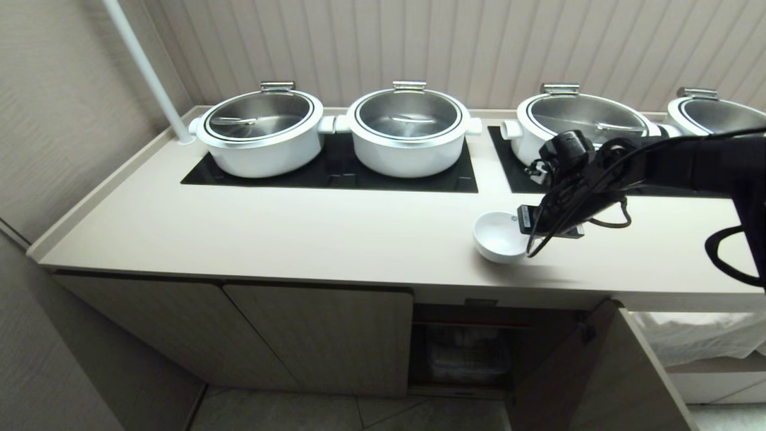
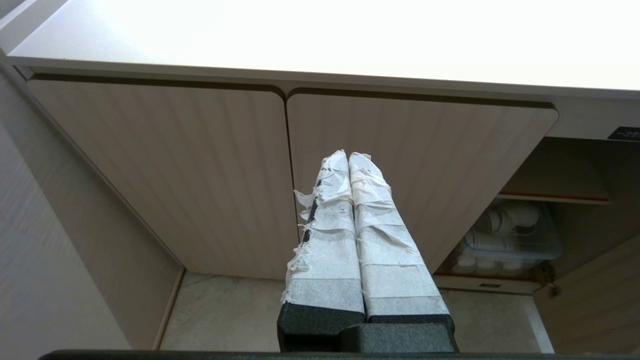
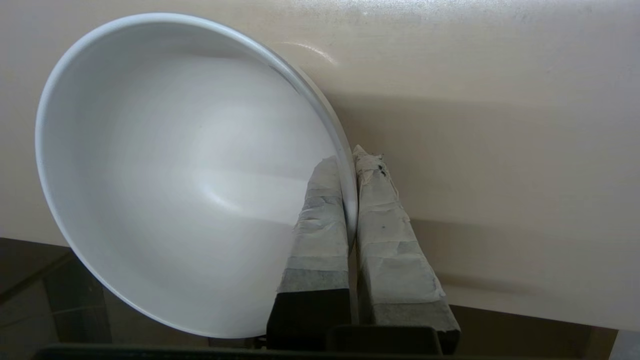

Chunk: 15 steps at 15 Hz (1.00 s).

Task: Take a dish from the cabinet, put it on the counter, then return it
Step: Pick up the bowl from the table

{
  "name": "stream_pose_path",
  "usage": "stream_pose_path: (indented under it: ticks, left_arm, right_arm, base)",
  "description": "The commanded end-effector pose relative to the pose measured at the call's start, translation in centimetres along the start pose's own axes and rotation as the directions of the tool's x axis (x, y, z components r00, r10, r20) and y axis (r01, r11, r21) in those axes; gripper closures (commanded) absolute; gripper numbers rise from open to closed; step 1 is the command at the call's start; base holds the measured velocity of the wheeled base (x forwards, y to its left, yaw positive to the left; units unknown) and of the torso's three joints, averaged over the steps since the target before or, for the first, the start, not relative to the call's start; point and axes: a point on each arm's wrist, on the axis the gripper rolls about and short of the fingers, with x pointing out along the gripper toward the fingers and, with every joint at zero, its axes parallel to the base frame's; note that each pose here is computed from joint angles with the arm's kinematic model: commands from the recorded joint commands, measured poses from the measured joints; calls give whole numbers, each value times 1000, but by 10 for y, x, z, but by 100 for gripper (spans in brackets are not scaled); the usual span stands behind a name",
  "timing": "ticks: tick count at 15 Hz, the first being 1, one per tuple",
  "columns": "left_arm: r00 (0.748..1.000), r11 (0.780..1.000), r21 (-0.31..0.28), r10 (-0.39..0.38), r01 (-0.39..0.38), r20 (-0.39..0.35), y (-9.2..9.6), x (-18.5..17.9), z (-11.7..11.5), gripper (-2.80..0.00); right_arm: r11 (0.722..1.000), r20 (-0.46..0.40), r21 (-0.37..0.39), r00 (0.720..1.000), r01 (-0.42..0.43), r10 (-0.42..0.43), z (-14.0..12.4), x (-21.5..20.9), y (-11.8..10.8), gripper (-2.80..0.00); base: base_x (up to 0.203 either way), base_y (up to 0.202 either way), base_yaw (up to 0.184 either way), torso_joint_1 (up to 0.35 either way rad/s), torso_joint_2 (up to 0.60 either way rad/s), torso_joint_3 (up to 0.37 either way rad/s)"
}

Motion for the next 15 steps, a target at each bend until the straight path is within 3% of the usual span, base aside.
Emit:
stream_pose_path:
  ticks: [1, 5, 15]
  left_arm:
    - [1000, 1000, -1, 0, 0, 0, 0, 0, 0, 0]
    - [1000, 1000, -1, 1, -1, 1, 0, 0, 0, 0]
    - [1000, 1000, -1, 0, 0, 2, 0, 0, 0, 0]
  right_arm:
    - [1000, 11, 23, 1000, -5, 5, 0, -9, 1, 0]
    - [998, 21, 62, 1000, -8, 7, 0, -21, 1, 0]
    - [998, 20, 70, 1000, -6, 4, -14, -53, -2, 0]
  base:
    - [0, 0, 0, 0, 0, 0]
    - [0, 0, 0, 0, 0, 0]
    - [0, 0, 0, 0, 0, 0]
